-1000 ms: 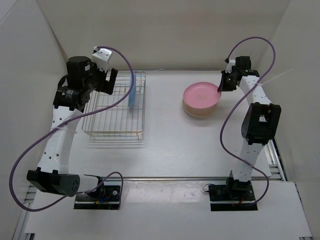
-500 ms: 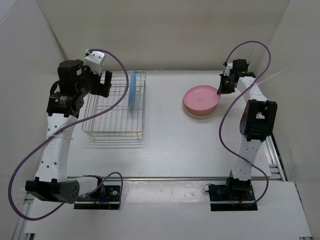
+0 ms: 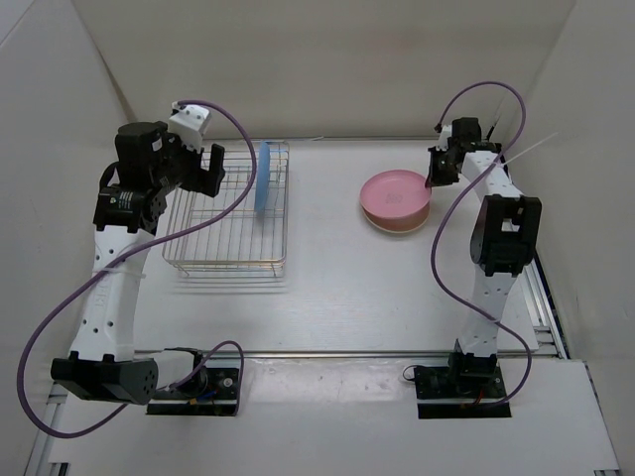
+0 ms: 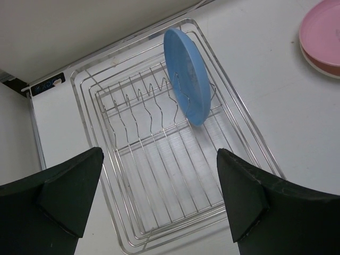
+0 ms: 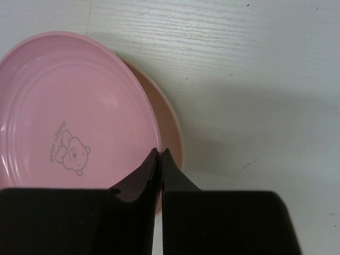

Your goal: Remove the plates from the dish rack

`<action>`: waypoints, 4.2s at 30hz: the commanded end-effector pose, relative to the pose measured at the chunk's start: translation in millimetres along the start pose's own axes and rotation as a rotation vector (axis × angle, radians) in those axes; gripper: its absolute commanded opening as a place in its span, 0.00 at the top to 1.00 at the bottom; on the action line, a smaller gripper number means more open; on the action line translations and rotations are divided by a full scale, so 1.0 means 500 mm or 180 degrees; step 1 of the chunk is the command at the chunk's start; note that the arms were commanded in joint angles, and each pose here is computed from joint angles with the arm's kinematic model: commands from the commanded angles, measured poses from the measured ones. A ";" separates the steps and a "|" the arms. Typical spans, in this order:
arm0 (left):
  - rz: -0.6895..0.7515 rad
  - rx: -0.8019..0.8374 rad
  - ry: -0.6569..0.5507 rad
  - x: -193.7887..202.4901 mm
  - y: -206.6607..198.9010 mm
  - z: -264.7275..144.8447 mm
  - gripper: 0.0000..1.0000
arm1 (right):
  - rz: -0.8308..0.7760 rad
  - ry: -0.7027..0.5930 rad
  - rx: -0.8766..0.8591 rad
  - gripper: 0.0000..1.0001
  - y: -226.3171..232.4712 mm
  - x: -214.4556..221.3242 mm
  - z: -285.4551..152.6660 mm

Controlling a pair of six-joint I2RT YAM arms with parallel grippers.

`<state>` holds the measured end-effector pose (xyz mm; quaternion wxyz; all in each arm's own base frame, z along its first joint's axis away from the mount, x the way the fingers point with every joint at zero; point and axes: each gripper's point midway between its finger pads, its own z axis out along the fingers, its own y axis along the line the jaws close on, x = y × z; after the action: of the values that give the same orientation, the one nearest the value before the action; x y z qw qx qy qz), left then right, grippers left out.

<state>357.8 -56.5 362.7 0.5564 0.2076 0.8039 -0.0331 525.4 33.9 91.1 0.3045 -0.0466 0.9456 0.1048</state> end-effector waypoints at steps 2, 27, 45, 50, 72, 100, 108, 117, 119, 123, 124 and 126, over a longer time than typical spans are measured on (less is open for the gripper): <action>-0.0009 0.0076 -0.0123 -0.020 -0.010 -0.020 0.01 | -0.0068 -0.0208 0.0057 1.00 -0.001 -0.049 -0.005; -0.0003 0.0177 -0.0096 -0.007 -0.019 -0.022 0.01 | -0.0149 -0.0048 0.0087 0.52 -0.005 -0.004 -0.010; -0.0635 0.0810 -0.0126 0.048 -0.059 0.117 0.00 | -0.0519 -0.0760 0.0258 0.25 0.103 -0.123 -0.322; -0.1198 0.1392 -0.0166 0.082 -0.031 0.180 0.00 | -0.0926 -0.0563 -0.0112 0.21 0.145 -0.043 -0.381; -0.1551 0.2219 0.0024 0.133 -0.089 0.330 0.11 | -0.0929 -0.0515 0.0091 0.20 0.112 0.049 -0.427; -0.1481 0.2363 0.0048 0.091 -0.132 0.339 0.89 | -0.0855 -0.0546 0.0109 0.21 0.109 0.068 -0.440; -0.1203 0.2454 -0.0192 -0.003 -0.143 0.246 0.89 | -0.0804 -0.0549 0.0126 0.21 0.103 0.069 -0.437; -0.0674 0.2330 -0.0376 -0.092 -0.169 0.138 0.89 | -0.0535 -0.0645 0.0066 0.21 0.089 0.051 -0.446; -0.0260 0.2298 -0.0329 -0.086 -0.216 0.110 0.89 | -0.0354 -0.0632 -0.0100 0.21 0.084 0.045 -0.445; 0.0499 0.1987 -0.0012 -0.026 -0.299 0.095 0.89 | -0.0195 -0.0683 -0.0807 0.21 0.142 -0.010 -0.487; 0.0802 0.2122 0.0009 -0.016 -0.362 0.079 0.89 | -0.0187 -0.0653 -0.0919 0.21 0.153 -0.015 -0.491; 0.1149 0.1977 0.0298 0.034 -0.392 0.073 0.89 | -0.0142 -0.0545 -0.1177 0.21 0.175 -0.019 -0.489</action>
<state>333.5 -249.9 339.2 0.4693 0.4426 0.7083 -0.2865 391.8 31.4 282.5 0.3890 -0.0931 0.8994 0.1763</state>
